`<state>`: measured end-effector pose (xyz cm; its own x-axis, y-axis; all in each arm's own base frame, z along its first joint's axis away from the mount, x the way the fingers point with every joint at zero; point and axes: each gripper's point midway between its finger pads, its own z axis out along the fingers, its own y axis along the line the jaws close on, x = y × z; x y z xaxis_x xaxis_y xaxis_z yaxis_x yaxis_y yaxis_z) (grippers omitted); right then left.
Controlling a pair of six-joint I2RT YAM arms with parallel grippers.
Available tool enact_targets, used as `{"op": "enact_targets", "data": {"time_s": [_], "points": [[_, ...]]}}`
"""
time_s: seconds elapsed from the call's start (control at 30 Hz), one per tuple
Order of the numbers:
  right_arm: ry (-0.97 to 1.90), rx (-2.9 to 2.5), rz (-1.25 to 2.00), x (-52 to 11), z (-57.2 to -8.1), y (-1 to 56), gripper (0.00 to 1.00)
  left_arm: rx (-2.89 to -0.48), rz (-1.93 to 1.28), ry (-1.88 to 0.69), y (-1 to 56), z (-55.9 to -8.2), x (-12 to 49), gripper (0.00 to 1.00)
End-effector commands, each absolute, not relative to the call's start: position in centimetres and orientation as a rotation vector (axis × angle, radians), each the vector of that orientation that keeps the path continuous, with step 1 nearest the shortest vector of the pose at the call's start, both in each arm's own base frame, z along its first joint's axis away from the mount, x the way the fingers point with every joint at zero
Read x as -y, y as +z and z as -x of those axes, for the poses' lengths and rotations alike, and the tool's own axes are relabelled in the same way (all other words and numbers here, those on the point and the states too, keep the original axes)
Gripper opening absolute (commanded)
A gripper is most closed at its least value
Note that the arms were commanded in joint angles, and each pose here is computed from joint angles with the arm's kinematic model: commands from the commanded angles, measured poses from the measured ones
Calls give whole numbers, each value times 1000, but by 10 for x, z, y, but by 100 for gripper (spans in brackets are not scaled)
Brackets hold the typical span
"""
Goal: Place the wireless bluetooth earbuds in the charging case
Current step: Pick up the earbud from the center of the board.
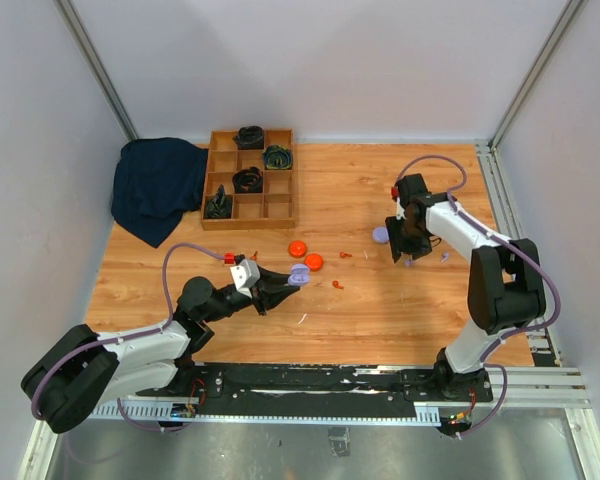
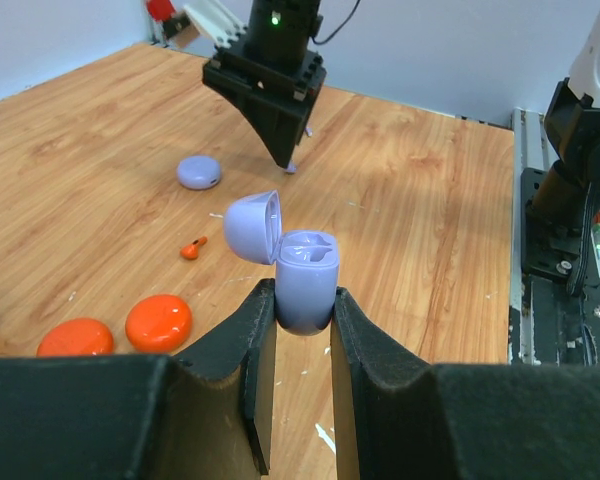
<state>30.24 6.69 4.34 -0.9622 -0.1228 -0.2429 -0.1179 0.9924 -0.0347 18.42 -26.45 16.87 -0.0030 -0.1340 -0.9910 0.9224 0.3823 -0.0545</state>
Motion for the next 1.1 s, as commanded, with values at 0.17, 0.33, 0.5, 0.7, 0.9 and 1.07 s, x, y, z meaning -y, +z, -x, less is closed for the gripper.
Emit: {"op": "enact_targets", "data": {"time_s": [0.17, 0.33, 0.5, 0.7, 0.9, 1.07], "points": [[49, -2787, 305, -61, -338, 67, 59, -1246, -813, -976, 180, -186, 264, 0], [143, -2802, 358, -67, -344, 56, 59, -1241, -814, -977, 181, -185, 263, 0], [177, -2833, 384, -69, -341, 43, 59, -1238, -815, -979, 182, -185, 263, 0], [126, -2900, 343, -57, -332, 27, 59, -1238, -816, -979, 182, -185, 263, 0], [88, -2963, 310, -50, -319, 19, 55, -1236, -816, -979, 183, -184, 263, 0], [80, -2985, 299, -49, -312, 18, 52, -1235, -817, -977, 183, -184, 263, 0]]}}
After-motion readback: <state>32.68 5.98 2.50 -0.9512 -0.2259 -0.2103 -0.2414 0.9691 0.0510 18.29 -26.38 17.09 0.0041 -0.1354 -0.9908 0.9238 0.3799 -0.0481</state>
